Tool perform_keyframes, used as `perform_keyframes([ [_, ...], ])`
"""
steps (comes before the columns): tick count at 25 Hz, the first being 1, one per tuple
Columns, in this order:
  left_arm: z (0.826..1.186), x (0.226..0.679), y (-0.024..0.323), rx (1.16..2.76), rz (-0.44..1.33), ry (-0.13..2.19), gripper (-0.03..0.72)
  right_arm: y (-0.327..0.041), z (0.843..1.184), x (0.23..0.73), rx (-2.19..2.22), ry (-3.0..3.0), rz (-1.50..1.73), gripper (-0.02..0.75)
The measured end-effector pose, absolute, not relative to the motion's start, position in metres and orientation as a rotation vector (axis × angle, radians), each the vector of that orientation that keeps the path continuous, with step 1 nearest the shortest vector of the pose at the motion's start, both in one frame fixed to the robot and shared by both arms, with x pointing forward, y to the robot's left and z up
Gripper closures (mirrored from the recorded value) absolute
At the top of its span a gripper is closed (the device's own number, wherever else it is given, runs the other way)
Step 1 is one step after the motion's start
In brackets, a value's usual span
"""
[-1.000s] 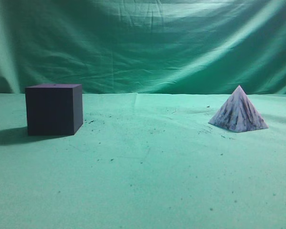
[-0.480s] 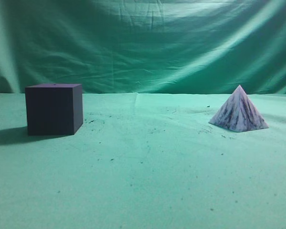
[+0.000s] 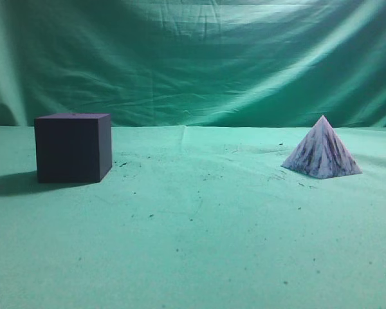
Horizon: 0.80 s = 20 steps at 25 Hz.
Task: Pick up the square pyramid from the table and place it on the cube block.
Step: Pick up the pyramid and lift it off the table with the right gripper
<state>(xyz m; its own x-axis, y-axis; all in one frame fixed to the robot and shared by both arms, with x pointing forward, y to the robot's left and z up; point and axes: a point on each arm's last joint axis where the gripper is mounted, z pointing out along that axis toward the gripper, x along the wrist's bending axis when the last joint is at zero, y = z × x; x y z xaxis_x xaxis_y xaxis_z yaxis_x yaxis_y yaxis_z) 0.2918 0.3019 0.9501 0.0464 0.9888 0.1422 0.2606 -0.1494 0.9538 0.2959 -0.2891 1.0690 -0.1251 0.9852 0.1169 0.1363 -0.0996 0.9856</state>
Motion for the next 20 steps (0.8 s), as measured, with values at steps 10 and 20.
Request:
perform_keyframes([
  [10,0.95,0.292,0.302,1.53,1.159,1.309,0.688,-0.274,1.09,0.35,1.554,2.014,0.862,0.738],
  [20,0.95,0.292,0.302,1.53,1.159,1.309,0.688,-0.207,1.048,0.42,1.393,2.454,0.7,0.676],
])
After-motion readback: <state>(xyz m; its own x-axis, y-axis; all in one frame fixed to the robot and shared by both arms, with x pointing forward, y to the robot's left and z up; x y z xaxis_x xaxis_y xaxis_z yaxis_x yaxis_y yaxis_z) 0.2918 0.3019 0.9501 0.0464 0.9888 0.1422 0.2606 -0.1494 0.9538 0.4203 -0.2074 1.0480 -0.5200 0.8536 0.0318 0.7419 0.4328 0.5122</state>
